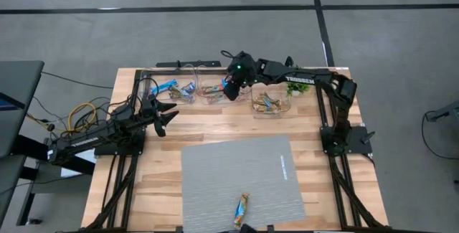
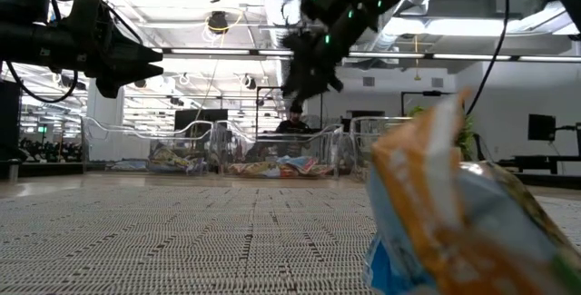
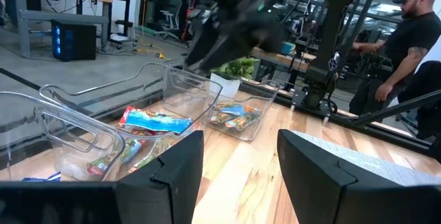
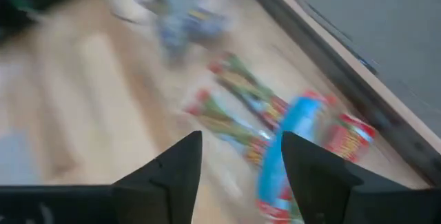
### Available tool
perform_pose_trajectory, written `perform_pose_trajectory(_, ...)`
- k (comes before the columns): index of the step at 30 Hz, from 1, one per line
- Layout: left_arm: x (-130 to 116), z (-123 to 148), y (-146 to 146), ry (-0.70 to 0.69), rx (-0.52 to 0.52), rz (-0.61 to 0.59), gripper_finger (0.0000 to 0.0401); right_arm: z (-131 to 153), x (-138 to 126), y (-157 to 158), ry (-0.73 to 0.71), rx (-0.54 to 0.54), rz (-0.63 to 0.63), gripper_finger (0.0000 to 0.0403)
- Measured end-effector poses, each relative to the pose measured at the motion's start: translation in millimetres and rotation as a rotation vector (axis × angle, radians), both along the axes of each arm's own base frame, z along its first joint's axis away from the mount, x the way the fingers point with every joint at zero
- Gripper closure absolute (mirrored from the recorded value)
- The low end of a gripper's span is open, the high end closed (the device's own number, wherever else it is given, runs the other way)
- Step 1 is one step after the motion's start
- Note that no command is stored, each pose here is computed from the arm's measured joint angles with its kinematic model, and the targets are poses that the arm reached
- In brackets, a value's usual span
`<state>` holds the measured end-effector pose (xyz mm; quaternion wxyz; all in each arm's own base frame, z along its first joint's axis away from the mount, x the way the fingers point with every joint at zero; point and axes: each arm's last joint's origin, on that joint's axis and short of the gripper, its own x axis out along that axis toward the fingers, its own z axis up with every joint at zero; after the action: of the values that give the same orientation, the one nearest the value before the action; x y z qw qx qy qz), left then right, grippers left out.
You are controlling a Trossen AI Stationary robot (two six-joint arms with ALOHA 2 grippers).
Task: Pick and place Granola Bars by type
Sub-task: Put the yellow granola bar into the right transparent bin
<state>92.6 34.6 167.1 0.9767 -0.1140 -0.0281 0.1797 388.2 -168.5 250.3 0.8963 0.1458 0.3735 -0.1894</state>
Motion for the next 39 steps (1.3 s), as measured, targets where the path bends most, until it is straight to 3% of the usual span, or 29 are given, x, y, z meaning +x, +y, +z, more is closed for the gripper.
perform_pose_trajectory(6,0.0,0.0,0.0,0.0,0.0,0.001,0.0223,41.1,1.7,48.6,-0.083,-0.017,0.209,0.0206)
perform_pose_trajectory(16,0.0,-0.1,0.0,0.0,0.0,0.001,0.0223,70.1,-16.7,191.7,-0.011,-0.106,0.728,0.0215)
perform_pose_trajectory(28,0.0,0.0,0.0,0.0,0.0,0.0,0.0223,37.4,-50.3,334.4,0.182,-0.073,1.102,0.0213)
perform_pose_trajectory(34,0.0,0.0,0.0,0.0,0.002,-0.001,0.0223,8.5,-57.0,375.1,0.258,-0.094,1.22,0.0209)
perform_pose_trajectory(39,0.0,0.0,0.0,0.001,0.004,0.0,0.0223,-17.8,-58.4,396.2,0.317,-0.182,1.323,0.0208)
